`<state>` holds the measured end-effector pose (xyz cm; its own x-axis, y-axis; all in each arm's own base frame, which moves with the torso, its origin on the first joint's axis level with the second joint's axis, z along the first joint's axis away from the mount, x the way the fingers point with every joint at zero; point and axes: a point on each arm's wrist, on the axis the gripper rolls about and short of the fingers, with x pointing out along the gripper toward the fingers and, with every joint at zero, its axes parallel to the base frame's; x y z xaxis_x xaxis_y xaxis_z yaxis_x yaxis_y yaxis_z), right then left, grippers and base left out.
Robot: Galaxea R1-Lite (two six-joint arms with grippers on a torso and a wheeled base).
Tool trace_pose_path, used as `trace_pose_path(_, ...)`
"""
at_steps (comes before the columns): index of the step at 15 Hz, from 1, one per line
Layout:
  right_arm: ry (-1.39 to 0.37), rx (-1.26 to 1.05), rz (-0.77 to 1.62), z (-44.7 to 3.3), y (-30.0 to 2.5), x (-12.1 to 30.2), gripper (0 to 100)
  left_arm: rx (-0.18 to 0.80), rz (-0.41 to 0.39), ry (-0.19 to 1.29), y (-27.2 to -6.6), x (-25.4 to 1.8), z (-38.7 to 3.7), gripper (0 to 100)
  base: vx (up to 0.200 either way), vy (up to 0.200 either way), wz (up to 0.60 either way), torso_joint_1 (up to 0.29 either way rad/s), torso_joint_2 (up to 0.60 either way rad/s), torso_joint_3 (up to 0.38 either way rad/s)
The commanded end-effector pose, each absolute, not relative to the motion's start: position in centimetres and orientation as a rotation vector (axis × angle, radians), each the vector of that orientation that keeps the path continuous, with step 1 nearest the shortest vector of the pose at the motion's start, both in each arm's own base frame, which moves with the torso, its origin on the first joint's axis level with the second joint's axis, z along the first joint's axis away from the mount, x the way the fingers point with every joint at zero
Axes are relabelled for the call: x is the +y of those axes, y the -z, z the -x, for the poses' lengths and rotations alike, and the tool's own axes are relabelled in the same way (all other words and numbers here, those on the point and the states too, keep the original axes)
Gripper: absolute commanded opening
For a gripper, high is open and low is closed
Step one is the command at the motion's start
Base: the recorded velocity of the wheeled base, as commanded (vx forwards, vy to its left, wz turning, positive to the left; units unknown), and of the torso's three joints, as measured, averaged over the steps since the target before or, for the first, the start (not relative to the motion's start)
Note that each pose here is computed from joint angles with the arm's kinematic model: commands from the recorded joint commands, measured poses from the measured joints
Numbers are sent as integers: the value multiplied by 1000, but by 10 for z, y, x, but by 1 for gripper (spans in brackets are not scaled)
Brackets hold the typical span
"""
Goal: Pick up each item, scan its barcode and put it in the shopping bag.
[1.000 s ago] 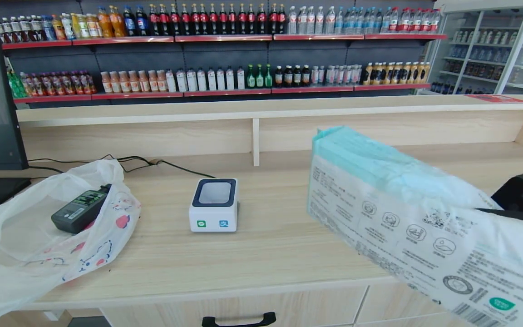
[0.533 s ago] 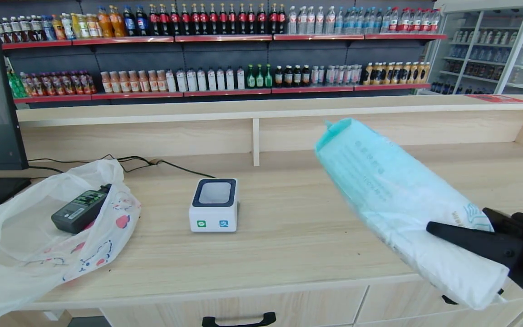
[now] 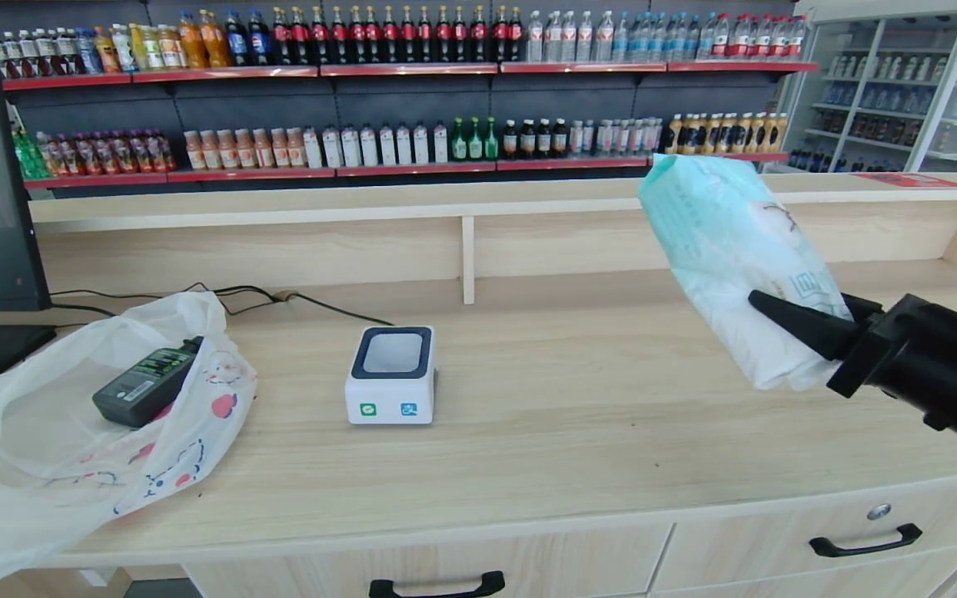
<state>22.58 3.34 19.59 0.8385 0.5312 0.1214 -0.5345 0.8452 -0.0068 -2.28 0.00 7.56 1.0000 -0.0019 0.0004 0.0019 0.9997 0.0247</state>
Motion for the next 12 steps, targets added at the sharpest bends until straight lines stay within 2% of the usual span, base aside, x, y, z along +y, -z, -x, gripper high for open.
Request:
trace_pose_path(1,-503,-142,32,-223,-196,35,0,0,-25,2,-75,0,23,100,0,0,0,0,0,0)
trace_pose_path(4,-445,-147,115,-207,-191,33,0,-2,-25,2,-76,0,23,100,0,0,0,0,0,0)
trace_pose_path(6,-334,-170,99,-195,-189,29,0,0,-28,3,-75,0,23,100,0,0,0,0,0,0)
trace_pose_path(12,-299,-258,57,-211,-193,30,0,0,-20,2,-75,0,23,100,0,0,0,0,0,0)
